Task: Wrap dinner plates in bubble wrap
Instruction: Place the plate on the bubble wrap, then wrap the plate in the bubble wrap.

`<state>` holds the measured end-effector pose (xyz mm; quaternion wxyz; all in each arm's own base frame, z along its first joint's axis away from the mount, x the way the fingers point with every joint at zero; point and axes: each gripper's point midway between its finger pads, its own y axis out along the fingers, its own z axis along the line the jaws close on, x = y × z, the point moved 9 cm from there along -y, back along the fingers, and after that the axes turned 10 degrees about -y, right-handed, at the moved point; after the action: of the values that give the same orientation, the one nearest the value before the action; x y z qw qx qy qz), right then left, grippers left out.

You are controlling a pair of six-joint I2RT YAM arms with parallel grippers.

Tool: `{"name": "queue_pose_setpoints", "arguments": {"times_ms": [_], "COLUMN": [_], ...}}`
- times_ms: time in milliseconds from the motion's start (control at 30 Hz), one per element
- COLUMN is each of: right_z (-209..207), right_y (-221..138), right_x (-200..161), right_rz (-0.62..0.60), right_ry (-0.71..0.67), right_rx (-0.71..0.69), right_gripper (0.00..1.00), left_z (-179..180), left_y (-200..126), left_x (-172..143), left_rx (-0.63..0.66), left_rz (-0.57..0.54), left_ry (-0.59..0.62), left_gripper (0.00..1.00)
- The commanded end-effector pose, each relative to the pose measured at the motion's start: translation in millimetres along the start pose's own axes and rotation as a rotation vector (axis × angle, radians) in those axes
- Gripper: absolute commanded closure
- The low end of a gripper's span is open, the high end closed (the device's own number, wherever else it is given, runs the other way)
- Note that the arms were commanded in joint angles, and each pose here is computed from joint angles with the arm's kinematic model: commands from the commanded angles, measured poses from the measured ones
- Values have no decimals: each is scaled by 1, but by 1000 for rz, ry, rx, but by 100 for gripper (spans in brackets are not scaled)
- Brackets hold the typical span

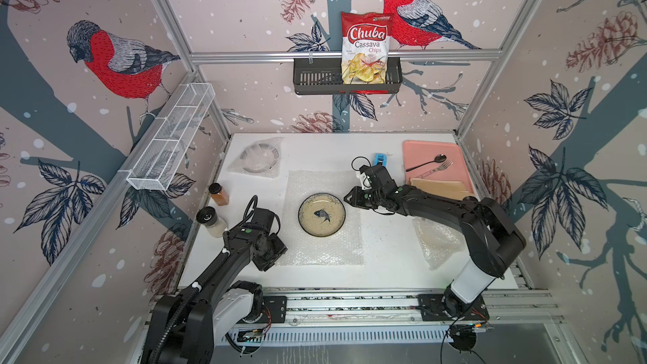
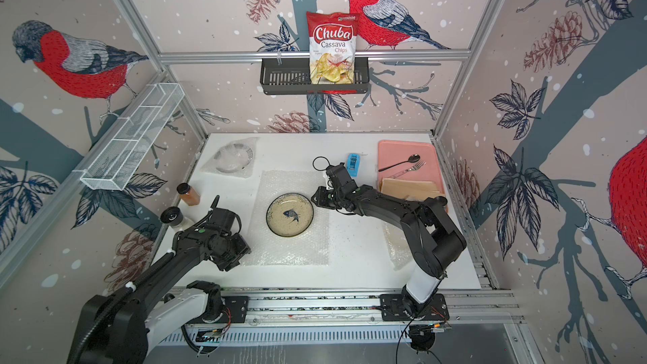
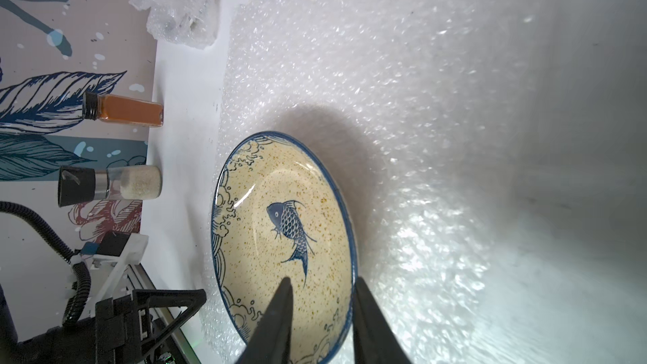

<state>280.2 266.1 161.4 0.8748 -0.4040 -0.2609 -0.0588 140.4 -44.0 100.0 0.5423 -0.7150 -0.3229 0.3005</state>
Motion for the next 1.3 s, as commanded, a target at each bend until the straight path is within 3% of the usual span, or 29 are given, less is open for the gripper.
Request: {"name": "queue_pose_setpoints", "arguments": {"times_ms": [0, 100, 233, 367, 567, 800, 1000, 1067, 1267], "right_z": [-2, -7, -11, -14, -19, -21, -22, -21, -16], "right_y": [-7, -11, -8, -7, -7, -7, -10, -12, -27], "right_x": [3, 5, 5, 2, 0, -2, -7, -11, -27], "right_rz": [-16, -24, -13, 2, 10, 13, 23, 29, 65], "right_ry": [-13, -4, -3, -7, 1, 6, 6, 7, -24], "right_rx": [23, 38, 42, 40, 32, 24, 6, -2, -32], "right_gripper": [70, 70, 70, 70, 70, 70, 70, 69, 68], "left_z": [15, 16, 2, -25, -75, -138, -197, -209, -206], "left_y": [9, 9, 7, -7, -30, -33, -4, 6, 38], "left_x": [-12, -13, -11, -6, -4, 7, 3, 3, 2], "left_rx": [64, 67, -13, -132, -313, -375, -334, -323, -290], "left_rz": [69, 67, 68, 75, 156, 183, 230, 243, 278], "left_ry": [-50, -52, -63, -43, 29, 106, 213, 235, 256], "left_gripper": [48, 55, 84, 100, 100, 100, 100, 96, 66]}}
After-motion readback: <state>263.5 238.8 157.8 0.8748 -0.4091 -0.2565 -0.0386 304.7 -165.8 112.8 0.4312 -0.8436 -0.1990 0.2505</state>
